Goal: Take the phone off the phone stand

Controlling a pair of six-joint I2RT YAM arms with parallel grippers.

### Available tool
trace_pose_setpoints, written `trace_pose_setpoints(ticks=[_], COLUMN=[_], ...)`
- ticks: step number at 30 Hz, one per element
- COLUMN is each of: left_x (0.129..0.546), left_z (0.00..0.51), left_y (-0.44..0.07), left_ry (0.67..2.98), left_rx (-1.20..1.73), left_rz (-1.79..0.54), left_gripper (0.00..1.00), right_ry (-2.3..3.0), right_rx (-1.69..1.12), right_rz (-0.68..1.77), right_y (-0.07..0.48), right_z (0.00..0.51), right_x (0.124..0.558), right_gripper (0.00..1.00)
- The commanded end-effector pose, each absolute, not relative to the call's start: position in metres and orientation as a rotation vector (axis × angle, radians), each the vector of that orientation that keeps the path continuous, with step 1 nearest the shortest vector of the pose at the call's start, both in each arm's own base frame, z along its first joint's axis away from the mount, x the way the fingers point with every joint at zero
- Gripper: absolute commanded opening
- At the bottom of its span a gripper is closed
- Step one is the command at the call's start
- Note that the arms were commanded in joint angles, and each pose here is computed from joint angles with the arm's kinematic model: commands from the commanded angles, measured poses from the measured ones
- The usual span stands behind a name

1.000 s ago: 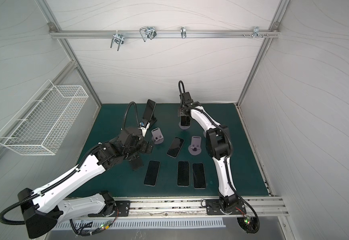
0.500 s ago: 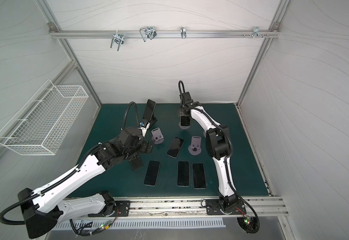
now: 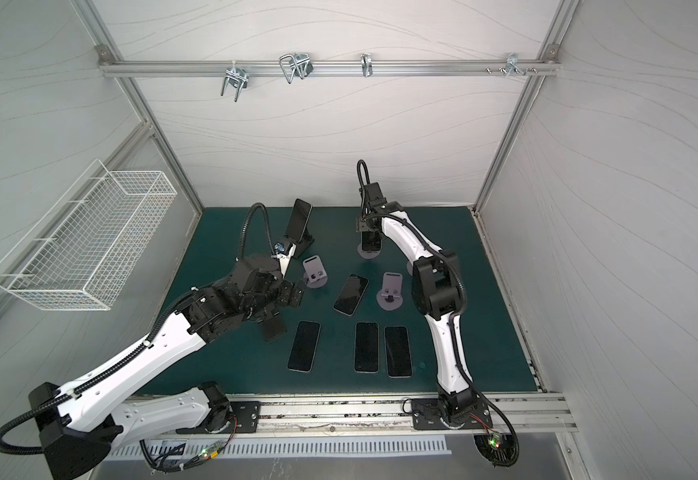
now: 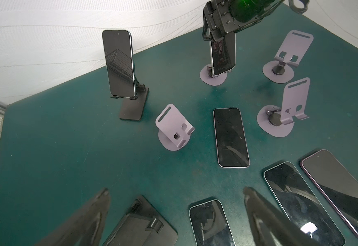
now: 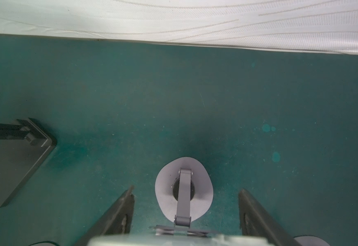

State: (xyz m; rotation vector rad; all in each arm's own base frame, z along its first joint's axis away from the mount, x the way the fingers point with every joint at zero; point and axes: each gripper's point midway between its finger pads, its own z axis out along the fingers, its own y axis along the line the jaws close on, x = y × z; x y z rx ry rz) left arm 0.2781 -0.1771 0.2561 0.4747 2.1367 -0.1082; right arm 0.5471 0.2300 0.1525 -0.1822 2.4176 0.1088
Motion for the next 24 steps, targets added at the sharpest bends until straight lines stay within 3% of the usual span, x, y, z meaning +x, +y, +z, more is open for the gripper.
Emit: trace_pose_setpoints(ticks=[1, 11, 24], left_x=[0.281, 0.276, 0.260], left_z=[0.289, 0.303, 0.314], left_y=[-0.173, -0.161, -0.154], left_ry=[2.062, 2.075, 2.122], left_rx=[0.427, 0.356, 0.279], left_rz=[-0.127, -0.119, -0.201], left_gripper=[0.99, 0.99, 0.99], right_ry=[2.292, 2.266, 2.262], right_rx=[-0.177, -0.184, -0.259], right_rz=[0.161, 0.181, 0.204], right_y=[0.230, 0.236, 0.252], right_z=[0.220, 0.246, 0.287], right_x=[0.549, 0.539, 0.488], right_gripper=[0.67, 0.66, 0.64])
